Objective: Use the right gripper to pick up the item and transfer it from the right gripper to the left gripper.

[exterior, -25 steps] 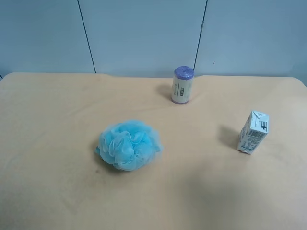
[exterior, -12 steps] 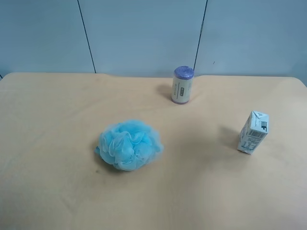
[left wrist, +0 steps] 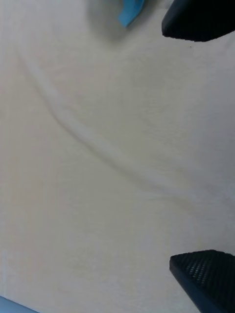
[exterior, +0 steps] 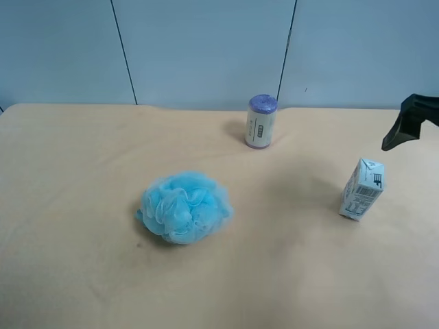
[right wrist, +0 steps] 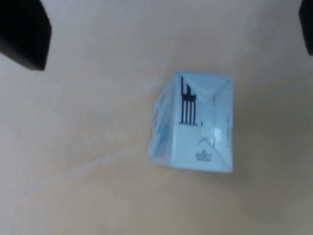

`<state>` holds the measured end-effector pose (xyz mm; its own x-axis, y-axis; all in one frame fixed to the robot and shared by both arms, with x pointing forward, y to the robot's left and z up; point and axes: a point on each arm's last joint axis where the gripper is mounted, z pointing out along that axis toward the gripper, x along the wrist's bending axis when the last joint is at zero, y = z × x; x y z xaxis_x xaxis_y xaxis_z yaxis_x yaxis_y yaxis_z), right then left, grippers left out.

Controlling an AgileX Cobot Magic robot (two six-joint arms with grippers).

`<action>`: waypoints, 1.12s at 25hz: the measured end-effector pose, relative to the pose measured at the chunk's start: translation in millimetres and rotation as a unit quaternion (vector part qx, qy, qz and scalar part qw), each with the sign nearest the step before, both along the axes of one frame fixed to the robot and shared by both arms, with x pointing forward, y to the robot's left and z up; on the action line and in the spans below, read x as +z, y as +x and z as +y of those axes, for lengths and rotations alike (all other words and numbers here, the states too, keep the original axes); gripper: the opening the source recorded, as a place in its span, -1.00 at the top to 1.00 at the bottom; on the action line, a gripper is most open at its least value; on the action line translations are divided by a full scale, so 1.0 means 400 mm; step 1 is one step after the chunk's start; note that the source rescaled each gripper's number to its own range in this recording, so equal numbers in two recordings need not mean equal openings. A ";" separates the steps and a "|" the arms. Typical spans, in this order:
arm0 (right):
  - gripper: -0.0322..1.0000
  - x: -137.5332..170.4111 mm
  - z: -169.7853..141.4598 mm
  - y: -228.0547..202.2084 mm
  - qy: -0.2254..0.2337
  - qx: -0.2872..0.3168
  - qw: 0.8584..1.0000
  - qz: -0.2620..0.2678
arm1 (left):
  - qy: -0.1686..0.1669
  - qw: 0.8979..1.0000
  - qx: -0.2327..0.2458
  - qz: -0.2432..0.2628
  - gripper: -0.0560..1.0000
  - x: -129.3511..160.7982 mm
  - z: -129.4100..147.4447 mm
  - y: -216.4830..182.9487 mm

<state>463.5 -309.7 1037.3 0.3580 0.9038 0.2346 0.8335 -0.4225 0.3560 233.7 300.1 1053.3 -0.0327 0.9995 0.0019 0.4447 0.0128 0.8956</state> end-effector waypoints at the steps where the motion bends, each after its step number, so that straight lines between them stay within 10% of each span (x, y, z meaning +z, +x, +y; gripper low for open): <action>1: -1.00 -0.014 -0.001 0.011 0.003 -0.005 1.000 0.008 | 0.000 1.000 0.000 0.000 -0.76 0.000 0.000 0.000; 28: -1.00 -0.240 0.079 0.146 0.046 -0.053 0.994 0.087 | 0.000 1.000 0.000 0.001 -0.76 0.000 0.000 0.000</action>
<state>522.1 -278.0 941.4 0.4918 0.8369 0.2402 0.8284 -0.5347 0.1669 233.6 300.1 1053.1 -0.0326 0.9995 0.0019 0.4466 0.0128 0.8947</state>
